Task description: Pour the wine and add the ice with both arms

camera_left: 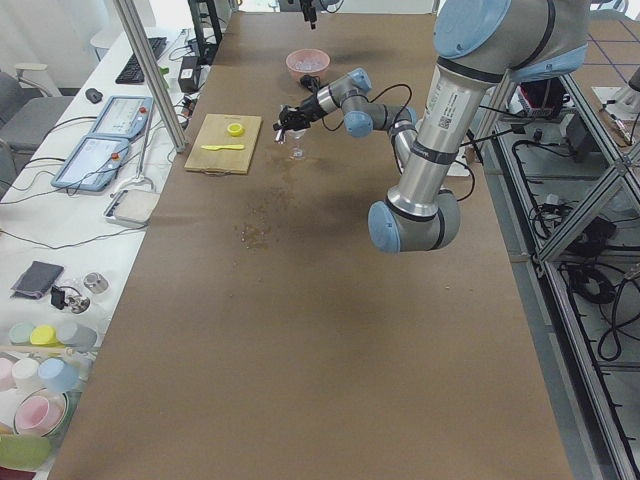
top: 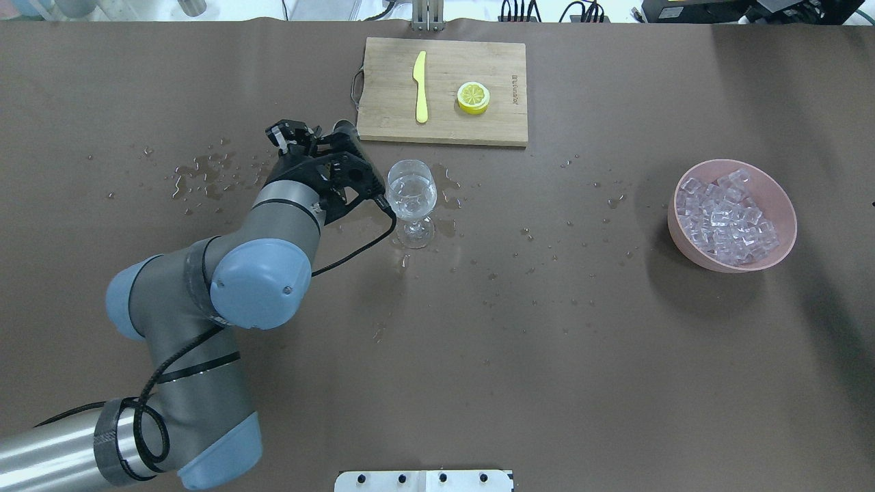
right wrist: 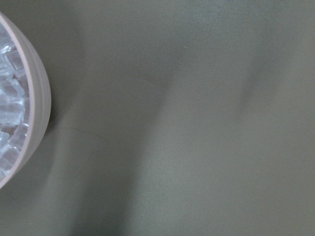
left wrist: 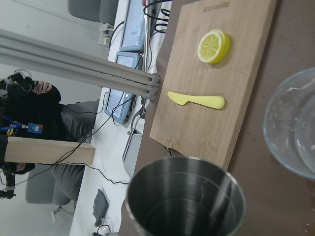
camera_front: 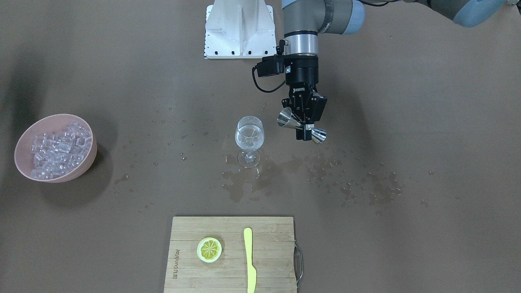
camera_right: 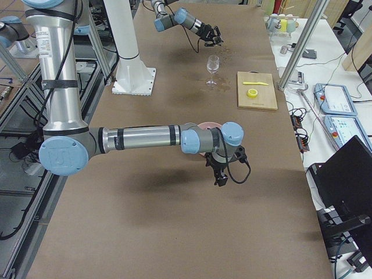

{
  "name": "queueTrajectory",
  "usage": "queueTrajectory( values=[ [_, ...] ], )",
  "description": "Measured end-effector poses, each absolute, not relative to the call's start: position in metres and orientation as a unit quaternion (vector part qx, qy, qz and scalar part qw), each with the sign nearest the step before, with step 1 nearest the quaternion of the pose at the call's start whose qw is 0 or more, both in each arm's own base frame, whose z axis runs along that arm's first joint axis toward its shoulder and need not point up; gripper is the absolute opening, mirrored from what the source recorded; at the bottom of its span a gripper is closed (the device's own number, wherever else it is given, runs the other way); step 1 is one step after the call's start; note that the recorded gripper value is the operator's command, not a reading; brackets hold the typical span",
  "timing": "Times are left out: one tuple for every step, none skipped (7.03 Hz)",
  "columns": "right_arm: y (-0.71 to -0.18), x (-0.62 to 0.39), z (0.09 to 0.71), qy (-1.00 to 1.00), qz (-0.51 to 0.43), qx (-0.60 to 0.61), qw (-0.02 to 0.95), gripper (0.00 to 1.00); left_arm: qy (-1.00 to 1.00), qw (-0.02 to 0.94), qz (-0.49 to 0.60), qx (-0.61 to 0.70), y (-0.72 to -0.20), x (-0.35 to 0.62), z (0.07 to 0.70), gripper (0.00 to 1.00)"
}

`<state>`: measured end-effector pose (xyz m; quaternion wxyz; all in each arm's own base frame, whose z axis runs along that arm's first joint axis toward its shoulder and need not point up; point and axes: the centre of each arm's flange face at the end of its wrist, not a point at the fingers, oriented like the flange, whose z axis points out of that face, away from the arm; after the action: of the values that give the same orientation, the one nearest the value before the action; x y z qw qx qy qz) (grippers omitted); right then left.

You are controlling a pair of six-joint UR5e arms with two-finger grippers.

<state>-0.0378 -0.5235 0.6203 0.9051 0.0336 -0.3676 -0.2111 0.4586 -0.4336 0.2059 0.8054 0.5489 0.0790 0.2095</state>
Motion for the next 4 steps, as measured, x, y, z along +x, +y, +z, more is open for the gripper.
queueTrajectory(
  values=[
    [-0.524, -0.038, 0.62, -0.368, -0.211, 0.034, 0.905, 1.0, 0.113, 0.82, 0.165, 0.537, -0.454, 0.441, 0.234, 0.0],
    [-0.524, -0.038, 0.621, -0.368, -0.211, 0.033, 0.905, 1.0, 0.14, 0.831, 0.135, 0.522, -0.476, 0.42, 0.274, 0.0],
    [-0.524, -0.039, 0.621, -0.368, -0.212, 0.032, 0.905, 1.0, 0.172, 0.831, 0.105, 0.518, -0.494, 0.398, 0.325, 0.0],
    [-0.524, -0.04, 0.622, -0.368, -0.212, 0.031, 0.905, 1.0, 0.217, 0.816, 0.078, 0.53, -0.517, 0.376, 0.388, 0.0]
  ],
)
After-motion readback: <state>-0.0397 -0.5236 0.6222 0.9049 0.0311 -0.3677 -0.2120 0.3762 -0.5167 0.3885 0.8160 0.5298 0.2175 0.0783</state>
